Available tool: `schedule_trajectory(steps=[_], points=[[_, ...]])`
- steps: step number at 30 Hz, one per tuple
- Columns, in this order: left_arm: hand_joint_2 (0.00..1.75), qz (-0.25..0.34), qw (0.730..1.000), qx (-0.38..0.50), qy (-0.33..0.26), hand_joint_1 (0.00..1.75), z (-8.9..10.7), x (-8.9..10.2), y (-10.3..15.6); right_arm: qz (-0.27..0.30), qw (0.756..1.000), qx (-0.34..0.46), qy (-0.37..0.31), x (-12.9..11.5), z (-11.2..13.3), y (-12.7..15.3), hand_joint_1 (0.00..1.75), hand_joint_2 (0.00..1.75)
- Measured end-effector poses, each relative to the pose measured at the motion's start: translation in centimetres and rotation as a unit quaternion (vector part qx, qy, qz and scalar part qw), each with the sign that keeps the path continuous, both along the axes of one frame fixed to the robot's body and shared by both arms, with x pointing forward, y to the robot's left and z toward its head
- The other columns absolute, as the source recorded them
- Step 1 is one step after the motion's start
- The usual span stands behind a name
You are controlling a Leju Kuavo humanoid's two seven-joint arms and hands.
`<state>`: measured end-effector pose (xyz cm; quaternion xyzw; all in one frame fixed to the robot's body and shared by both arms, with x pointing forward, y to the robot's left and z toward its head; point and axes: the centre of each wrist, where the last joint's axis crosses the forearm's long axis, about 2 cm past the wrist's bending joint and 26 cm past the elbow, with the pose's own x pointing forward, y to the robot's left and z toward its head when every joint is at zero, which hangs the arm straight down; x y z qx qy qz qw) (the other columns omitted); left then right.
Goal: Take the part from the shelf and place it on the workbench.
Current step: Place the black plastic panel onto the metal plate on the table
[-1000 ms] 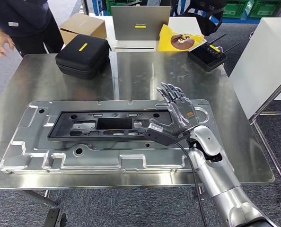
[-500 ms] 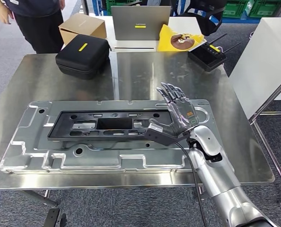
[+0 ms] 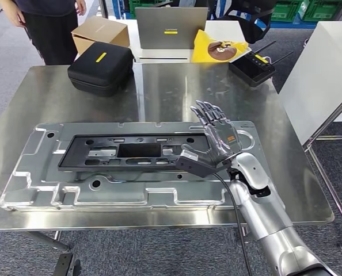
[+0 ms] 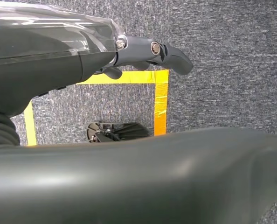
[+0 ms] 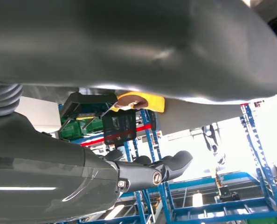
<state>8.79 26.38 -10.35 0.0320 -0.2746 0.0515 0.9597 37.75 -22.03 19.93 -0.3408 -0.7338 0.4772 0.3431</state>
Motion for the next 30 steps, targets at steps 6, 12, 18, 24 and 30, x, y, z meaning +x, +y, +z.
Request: schedule_trajectory(steps=[6,12,18,24,30], points=[[0.0,0.0,1.0,0.0,0.0,0.0,0.0,0.0,0.0,0.0,1.0,0.0,0.0,0.0,0.0,0.0,0.0,0.0],[0.0,0.0,1.0,0.0,0.0,0.0,0.0,0.0,0.0,0.0,1.0,0.0,0.0,0.0,0.0,0.0,0.0,0.0],[0.0,0.0,1.0,0.0,0.0,0.0,0.0,0.0,0.0,0.0,1.0,0.0,0.0,0.0,0.0,0.0,0.0,0.0],[0.0,0.0,1.0,0.0,0.0,0.0,0.0,0.0,0.0,0.0,1.0,0.0,0.0,0.0,0.0,0.0,0.0,0.0],[0.0,0.0,1.0,0.0,0.0,0.0,0.0,0.0,0.0,0.0,1.0,0.0,0.0,0.0,0.0,0.0,0.0,0.0]])
